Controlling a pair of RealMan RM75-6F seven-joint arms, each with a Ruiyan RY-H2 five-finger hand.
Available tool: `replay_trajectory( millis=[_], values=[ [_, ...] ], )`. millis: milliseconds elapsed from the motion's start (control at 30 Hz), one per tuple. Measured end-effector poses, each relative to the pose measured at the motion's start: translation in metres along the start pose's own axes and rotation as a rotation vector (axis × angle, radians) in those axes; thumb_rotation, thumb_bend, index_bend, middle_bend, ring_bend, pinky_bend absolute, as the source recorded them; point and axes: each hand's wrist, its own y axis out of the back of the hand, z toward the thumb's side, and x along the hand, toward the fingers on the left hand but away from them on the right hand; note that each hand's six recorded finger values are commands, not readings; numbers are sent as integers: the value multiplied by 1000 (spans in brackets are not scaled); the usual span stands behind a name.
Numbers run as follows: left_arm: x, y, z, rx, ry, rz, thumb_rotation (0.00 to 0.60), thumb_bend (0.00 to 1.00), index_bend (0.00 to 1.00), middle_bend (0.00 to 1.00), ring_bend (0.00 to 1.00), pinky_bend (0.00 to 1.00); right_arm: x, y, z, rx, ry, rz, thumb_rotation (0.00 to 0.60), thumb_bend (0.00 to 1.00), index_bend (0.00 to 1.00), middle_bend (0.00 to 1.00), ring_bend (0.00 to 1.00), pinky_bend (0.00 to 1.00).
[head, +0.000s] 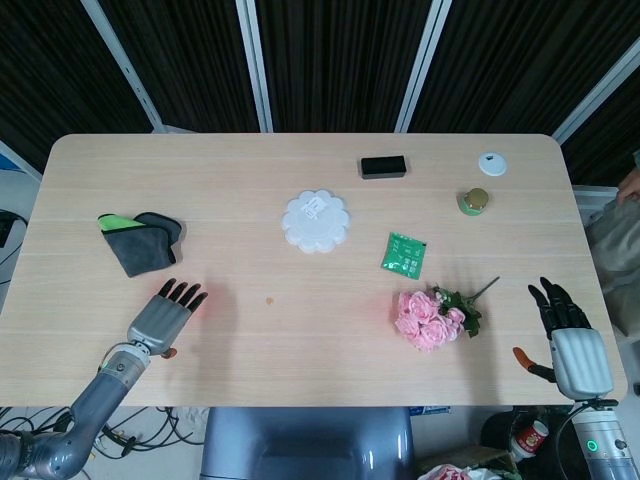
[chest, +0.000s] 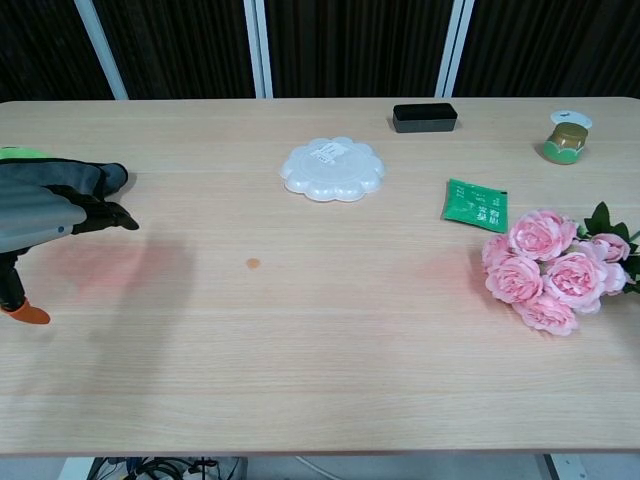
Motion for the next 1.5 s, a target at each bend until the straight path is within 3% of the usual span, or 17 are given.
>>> replay_trajectory(
  millis=[733, 1167, 1500],
  values=[
    [6, 2, -19, -27, 49, 2, 600, 70, 0, 0, 0, 17, 0, 0, 0, -1, -3, -1, 600, 125, 0, 0, 0, 187],
    [29, 34, -92, -24, 212, 86, 600, 70, 0, 0, 0, 17, 1, -1, 1, 3, -6, 4, 600, 125, 0, 0, 0, 187],
    [61, 38, -151, -19, 327, 55, 600, 70, 0, 0, 0, 17, 0, -1, -1, -1, -20, 2, 600, 125, 0, 0, 0, 187]
  ],
)
